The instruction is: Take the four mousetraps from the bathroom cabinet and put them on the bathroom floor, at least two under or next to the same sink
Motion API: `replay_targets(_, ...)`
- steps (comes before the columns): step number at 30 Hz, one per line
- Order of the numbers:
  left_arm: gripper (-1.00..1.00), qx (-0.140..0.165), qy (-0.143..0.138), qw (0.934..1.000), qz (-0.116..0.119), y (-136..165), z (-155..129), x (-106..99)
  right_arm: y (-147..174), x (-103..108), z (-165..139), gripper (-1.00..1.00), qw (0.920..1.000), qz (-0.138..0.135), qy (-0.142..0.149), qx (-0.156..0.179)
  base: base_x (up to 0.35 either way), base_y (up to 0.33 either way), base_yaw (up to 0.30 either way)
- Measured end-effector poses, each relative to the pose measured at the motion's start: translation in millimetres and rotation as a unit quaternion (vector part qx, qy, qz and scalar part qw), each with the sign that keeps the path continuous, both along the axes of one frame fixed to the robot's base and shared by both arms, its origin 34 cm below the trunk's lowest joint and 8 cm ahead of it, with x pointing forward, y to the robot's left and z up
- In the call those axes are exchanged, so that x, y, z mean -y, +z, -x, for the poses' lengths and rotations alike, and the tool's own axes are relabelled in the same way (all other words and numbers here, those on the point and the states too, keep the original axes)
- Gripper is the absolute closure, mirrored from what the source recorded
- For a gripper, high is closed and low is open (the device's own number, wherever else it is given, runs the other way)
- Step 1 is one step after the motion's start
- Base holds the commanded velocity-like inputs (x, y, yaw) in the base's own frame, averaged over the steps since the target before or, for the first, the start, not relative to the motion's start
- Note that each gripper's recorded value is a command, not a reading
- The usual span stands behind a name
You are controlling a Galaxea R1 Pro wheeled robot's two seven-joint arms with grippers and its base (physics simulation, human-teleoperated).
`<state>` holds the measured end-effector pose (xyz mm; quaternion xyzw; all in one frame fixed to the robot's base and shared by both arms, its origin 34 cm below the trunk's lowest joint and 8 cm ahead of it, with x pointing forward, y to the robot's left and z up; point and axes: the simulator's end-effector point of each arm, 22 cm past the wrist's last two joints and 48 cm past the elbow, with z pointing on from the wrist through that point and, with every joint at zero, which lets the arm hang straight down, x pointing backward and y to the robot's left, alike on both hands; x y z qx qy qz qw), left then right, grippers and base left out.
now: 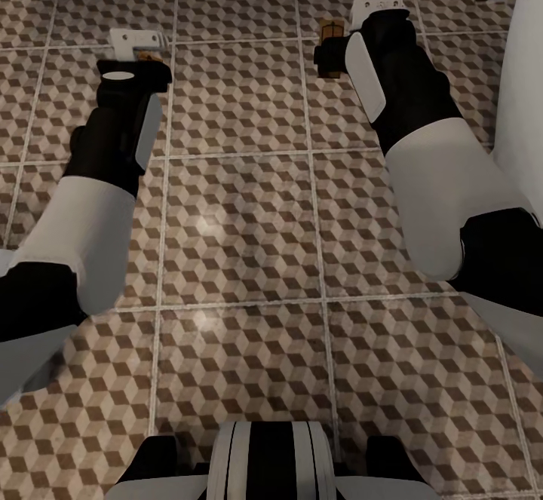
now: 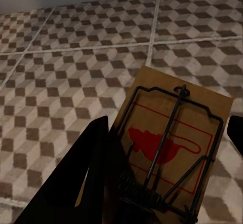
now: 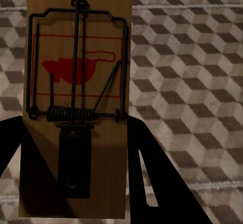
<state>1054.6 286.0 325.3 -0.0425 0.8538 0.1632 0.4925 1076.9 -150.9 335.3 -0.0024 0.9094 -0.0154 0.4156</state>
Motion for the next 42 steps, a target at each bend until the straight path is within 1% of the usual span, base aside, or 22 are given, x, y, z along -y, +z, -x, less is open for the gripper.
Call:
replay_targets(3, 1.00, -0.003, 0.001, 1.0000, -0.003, 1.5, -4.2, -1.2, 0.5, -0.1, -0.1, 1.00, 1.0000, 0.001, 0.000, 0.000, 0.000, 0.000, 0.000)
replay_targets(7, 1.00, 0.000, 0.001, 1.0000, -0.006, 9.8, -12.2, -2.8, 1.2, 4.0, -0.2, 1.00, 0.9999, 0.009, -0.007, 0.000, 0.000, 0.000, 0.000)
replay_targets(20, 1.00, 0.021, 0.002, 0.9998, -0.008, 34.5, -27.5, -4.7, -1.1, 8.9, 0.7, 1.00, 0.9998, 0.016, -0.014, -0.003, 0.000, 0.000, 0.000)
replay_targets(27, 1.00, 0.021, 0.002, 0.9997, -0.007, 31.8, -28.4, -4.6, -8.4, 10.0, 3.1, 1.00, 0.9997, 0.020, -0.014, -0.009, 0.000, 0.000, 0.000)
replay_targets(35, 1.00, 0.034, 0.000, 0.9994, -0.003, 33.2, -30.7, -1.6, -12.6, 11.7, 4.2, 1.00, 0.9995, 0.023, -0.015, -0.013, 0.000, 0.000, 0.000)
replay_targets(42, 1.00, 0.037, 0.001, 0.9993, -0.001, 34.9, -31.3, -1.1, -13.0, 11.3, 4.2, 1.00, 0.9995, 0.023, -0.015, -0.014, 0.000, 0.000, 0.000)
